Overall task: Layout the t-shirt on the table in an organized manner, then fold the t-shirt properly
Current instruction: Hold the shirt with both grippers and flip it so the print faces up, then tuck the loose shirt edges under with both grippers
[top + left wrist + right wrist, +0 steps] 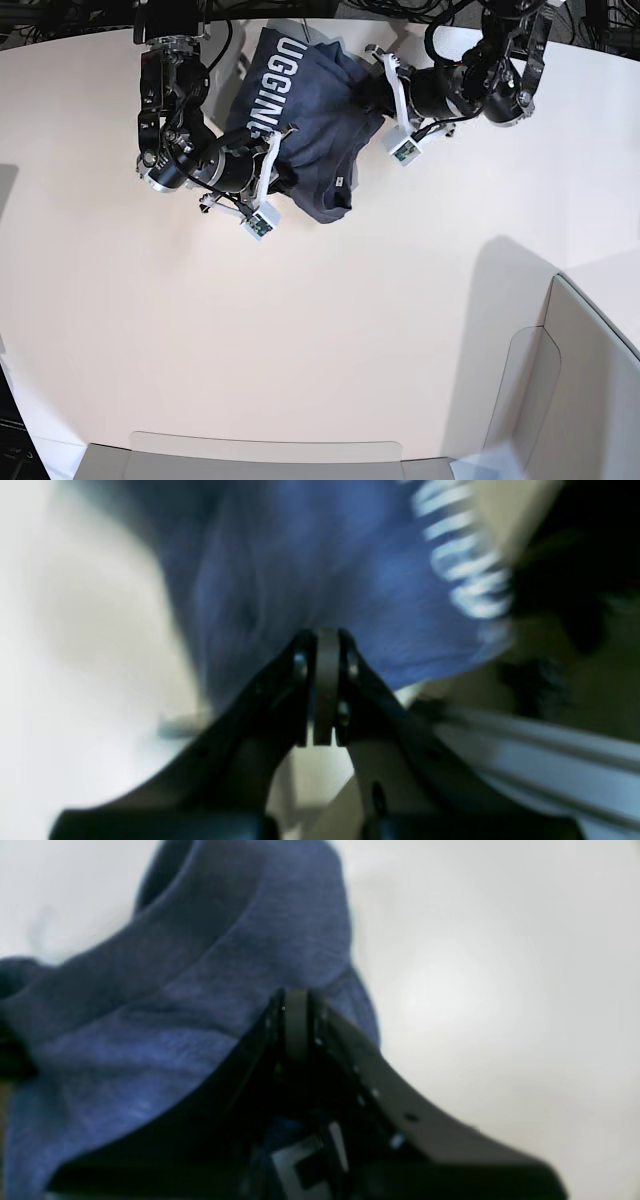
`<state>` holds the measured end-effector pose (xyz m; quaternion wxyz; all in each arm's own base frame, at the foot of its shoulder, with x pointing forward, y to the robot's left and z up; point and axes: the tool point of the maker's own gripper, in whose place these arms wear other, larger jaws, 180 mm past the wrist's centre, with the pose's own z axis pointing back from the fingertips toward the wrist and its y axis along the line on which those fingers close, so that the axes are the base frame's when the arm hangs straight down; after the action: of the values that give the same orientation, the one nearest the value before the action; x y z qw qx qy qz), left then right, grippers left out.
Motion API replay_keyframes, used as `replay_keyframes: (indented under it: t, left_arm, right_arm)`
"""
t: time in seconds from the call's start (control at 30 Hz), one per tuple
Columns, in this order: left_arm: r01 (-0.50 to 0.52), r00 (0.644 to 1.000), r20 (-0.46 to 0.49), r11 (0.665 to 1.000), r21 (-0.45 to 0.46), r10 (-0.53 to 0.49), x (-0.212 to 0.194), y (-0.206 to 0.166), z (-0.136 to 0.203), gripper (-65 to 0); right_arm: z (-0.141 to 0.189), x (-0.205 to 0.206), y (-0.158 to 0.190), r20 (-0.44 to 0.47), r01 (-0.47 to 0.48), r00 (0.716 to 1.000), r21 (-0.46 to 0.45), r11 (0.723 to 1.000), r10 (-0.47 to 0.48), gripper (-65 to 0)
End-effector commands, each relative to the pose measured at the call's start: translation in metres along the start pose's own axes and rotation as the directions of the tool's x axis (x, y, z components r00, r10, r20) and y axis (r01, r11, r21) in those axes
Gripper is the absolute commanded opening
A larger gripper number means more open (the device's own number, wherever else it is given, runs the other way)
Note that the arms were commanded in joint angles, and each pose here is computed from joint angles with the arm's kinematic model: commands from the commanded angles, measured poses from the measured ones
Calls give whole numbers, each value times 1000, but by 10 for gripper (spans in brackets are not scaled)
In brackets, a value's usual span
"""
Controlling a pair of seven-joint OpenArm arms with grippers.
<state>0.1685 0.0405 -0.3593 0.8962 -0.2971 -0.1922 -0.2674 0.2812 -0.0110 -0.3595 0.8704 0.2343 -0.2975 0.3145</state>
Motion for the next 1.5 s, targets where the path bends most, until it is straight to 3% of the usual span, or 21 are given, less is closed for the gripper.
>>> replay_keyframes:
  t: [0.0, 0.13, 0.27, 0.43, 0.57, 0.67, 0.83, 0.93, 1.03, 1.2, 1.37, 1.47]
  left_arm:
    - [16, 1000, -1, 1000, 25, -16, -2, 2, 2, -650]
    - [38, 999, -15, 992, 123, -37, -14, 16, 0, -650]
    - [50, 999, -22, 987, 155, -47, -17, 21, 1, -650]
    - [48, 999, -19, 985, 166, -45, -16, 24, 3, -650]
    - [54, 998, -21, 984, 169, -51, -15, 24, 4, -650]
    - [37, 999, -43, 987, 155, -31, -28, 19, 3, -650]
    - [-24, 999, -38, 983, 184, 32, -46, 22, 16, -650]
    - [-70, 997, -25, 974, 214, 77, -59, 29, 24, -650]
    - [-86, 995, -25, 975, 205, 93, -66, 24, 23, -650]
    - [-57, 997, -34, 985, 160, 63, -61, 12, 12, -650]
    - [-3, 997, -72, 989, 148, 14, -44, 19, 1, -650]
    - [15, 998, -61, 990, 142, -6, -27, 24, -7, -650]
  right_arm:
    - [0, 13, -2, 47, -6, 999, 4, 1000, 6, -650]
    - [-11, -4, -14, -6, 26, 1000, 6, 1000, -26, -650]
    - [-14, -14, -24, -64, 5, 998, -50, 999, -8, -650]
    - [10, 16, -28, 19, -61, 998, -115, 992, 63, -650]
    - [50, 53, -35, 114, -148, 978, -228, 962, 177, -650]
    - [76, 63, -53, 146, -140, 970, -318, 938, 194, -650]
    - [87, 45, -91, 69, -97, 988, -437, 894, 141, -650]
    - [75, 33, -95, 12, -107, 992, -433, 895, 124, -650]
    - [62, 32, -89, 25, -113, 991, -400, 910, 134, -650]
    - [38, 20, -80, -7, -124, 992, -334, 934, 129, -650]
    - [39, -3, -67, -37, -121, 993, -319, 940, 115, -650]
    - [51, -18, -66, -70, -149, 989, -337, 930, 133, -650]
